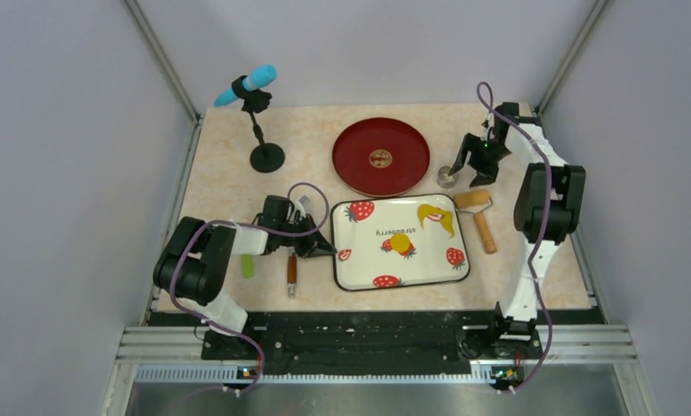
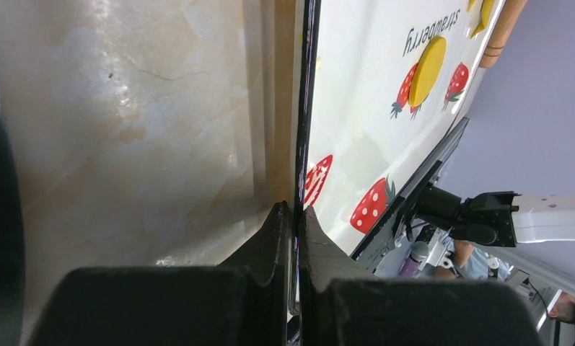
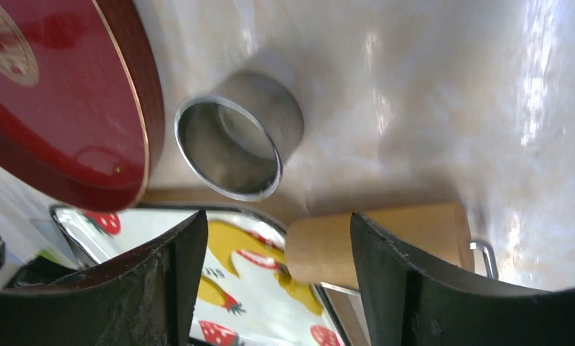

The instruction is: Roll out the dumpling wrappers from the dough

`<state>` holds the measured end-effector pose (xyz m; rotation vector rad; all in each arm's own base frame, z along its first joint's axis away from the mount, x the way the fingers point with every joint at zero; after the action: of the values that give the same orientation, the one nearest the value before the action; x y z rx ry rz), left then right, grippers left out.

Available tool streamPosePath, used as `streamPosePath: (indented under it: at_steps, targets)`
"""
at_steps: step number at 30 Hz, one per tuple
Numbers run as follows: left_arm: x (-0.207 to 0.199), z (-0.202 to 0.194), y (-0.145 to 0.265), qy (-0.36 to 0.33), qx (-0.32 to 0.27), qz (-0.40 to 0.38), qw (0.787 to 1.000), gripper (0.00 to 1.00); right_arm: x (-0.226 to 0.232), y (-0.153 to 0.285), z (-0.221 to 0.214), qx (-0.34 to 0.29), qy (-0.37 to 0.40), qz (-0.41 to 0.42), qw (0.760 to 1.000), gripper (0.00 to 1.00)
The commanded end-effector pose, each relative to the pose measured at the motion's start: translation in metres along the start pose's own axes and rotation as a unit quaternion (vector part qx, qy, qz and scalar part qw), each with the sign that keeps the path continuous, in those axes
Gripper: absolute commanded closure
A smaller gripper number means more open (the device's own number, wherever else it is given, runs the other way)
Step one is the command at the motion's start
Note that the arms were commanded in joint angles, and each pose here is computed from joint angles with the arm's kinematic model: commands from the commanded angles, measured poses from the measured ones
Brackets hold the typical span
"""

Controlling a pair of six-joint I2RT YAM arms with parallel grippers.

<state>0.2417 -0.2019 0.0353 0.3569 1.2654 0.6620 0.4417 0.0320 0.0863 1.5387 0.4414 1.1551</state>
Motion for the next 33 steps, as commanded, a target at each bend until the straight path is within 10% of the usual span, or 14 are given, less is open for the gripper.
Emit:
streamPosePath:
  at_steps: [1,18,33]
  targets:
    - [0.010,-0.006,-0.011,-0.021,0.017,0.048,0.998,1.00,0.009,0.049,-0.010,-0.054,0.037,0.025,0.998,0.27]
    - [-0.079,0.032,0.049,-0.145,-0.121,0.086,0.978,0.31,-0.011,0.113,-0.122,-0.072,0.047,0.087,0.993,0.04]
    - [0.001,-0.021,0.145,-0.034,-0.174,0.334,0.926,0.15,-0.037,0.111,-0.181,-0.035,0.031,0.094,0.994,0.03]
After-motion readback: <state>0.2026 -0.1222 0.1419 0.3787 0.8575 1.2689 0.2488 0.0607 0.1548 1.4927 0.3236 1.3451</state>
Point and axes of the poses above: each gripper's point midway between its finger pads, its own y axis back along the fingers, its own x axis along the line the jaws close on, z = x × y, the point moved 2 cm from there along y, back along the fingers, and after that the axes turned 13 degrees about -y, right-handed, at the moved point
